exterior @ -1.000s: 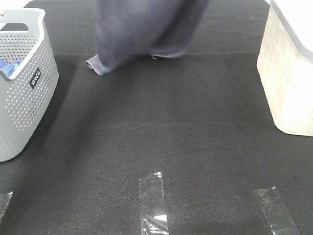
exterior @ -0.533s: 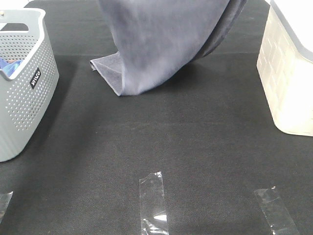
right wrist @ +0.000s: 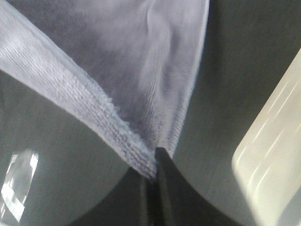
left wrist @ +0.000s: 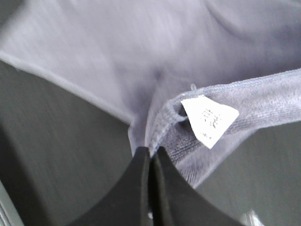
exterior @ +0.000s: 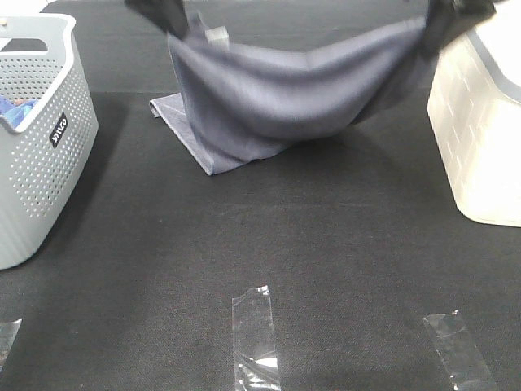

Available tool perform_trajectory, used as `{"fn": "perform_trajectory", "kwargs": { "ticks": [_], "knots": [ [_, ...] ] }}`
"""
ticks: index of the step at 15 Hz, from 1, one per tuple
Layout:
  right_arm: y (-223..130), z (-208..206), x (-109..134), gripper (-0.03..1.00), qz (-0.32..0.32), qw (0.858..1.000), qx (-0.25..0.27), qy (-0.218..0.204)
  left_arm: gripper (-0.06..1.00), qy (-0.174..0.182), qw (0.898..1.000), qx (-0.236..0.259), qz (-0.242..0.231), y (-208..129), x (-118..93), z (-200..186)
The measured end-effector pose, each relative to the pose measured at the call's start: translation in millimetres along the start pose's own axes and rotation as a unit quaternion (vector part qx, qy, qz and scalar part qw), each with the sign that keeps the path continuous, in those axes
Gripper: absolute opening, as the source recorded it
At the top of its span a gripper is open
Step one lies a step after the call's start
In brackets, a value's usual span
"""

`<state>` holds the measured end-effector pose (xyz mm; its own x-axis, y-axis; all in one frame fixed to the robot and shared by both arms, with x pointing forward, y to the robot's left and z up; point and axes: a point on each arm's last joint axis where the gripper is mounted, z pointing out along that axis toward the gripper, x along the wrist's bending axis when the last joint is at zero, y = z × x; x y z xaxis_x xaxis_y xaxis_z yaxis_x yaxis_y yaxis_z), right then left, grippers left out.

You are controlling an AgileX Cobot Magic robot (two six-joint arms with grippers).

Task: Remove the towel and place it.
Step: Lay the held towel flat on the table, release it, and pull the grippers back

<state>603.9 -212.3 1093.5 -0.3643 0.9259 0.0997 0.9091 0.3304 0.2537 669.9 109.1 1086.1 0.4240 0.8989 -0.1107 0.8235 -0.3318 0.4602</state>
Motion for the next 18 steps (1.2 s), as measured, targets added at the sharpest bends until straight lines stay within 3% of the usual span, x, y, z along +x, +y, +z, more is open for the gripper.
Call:
{"fn": "perform_trajectory", "kwargs": {
  "ticks": [3, 7, 9, 13, 18],
  "knots": [
    [-41, -4, 7, 0.00, 0.007, 0.999, 0.030, 0.009, 0.00, 0.019, 0.997, 0.073, 0.027, -45, -30, -2],
    [-98, -16, 21, 0.00, 0.017, 0.998, 0.044, 0.032, 0.00, 0.016, 0.988, 0.147, 0.037, -107, -56, -14],
    [-133, -16, 26, 0.00, 0.019, 0.997, 0.060, 0.034, 0.00, 0.009, 0.985, 0.164, 0.048, -133, -71, -25],
    [-171, -17, 32, 0.00, 0.025, 0.997, 0.065, 0.031, 0.00, -0.020, 0.981, 0.182, 0.066, -169, -99, -43],
    [-200, -4, 38, 0.00, 0.044, 0.993, 0.093, 0.054, 0.00, -0.042, 0.972, 0.226, 0.039, -210, -105, -47]
  ]
}}
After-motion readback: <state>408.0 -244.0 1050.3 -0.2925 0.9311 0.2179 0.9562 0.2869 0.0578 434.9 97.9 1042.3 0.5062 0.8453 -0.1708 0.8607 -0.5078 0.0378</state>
